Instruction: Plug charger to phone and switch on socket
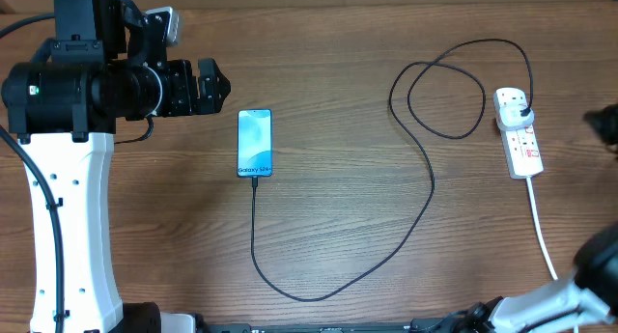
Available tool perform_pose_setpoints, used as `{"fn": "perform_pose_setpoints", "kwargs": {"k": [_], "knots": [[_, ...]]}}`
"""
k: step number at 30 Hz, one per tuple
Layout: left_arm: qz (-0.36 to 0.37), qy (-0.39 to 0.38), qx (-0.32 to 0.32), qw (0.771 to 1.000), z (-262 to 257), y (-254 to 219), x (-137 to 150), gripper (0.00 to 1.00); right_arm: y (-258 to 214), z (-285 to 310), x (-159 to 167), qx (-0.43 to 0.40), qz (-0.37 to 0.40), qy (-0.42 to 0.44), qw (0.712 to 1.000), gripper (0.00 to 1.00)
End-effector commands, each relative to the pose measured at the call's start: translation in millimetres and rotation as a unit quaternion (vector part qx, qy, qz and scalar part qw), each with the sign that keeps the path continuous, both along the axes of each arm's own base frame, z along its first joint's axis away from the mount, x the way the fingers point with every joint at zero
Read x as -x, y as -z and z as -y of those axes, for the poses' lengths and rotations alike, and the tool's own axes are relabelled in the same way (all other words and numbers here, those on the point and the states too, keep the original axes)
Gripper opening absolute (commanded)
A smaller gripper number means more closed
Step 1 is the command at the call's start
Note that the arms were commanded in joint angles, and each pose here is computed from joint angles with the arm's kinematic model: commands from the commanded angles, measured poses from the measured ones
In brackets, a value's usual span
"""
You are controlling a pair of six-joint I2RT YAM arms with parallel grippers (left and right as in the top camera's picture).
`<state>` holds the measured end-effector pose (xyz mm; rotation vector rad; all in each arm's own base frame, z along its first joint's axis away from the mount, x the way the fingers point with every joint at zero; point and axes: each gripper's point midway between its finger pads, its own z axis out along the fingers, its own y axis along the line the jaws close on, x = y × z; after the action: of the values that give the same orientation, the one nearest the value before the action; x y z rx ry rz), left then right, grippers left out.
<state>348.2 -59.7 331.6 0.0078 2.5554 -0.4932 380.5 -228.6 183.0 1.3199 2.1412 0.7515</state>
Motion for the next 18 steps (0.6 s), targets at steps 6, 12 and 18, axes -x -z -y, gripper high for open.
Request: {"fn": "perform_pose_setpoints", "kwargs": {"k": [6, 12, 18], "knots": [[0.01, 0.003, -0.004, 1.0, 1, -6, 2, 1.0, -158, -111, 31, 0.151, 0.166, -0.152, 0.962, 0.04], [0.01, 0.003, -0.004, 1.0, 1, -6, 2, 1.0, -198, -199, 85, 0.249, 0.183, -0.23, 0.923, 0.04], [0.01, 0.003, -0.004, 1.0, 1, -6, 2, 1.0, -197, -239, 146, 0.301, 0.151, -0.264, 0.904, 0.04]]}}
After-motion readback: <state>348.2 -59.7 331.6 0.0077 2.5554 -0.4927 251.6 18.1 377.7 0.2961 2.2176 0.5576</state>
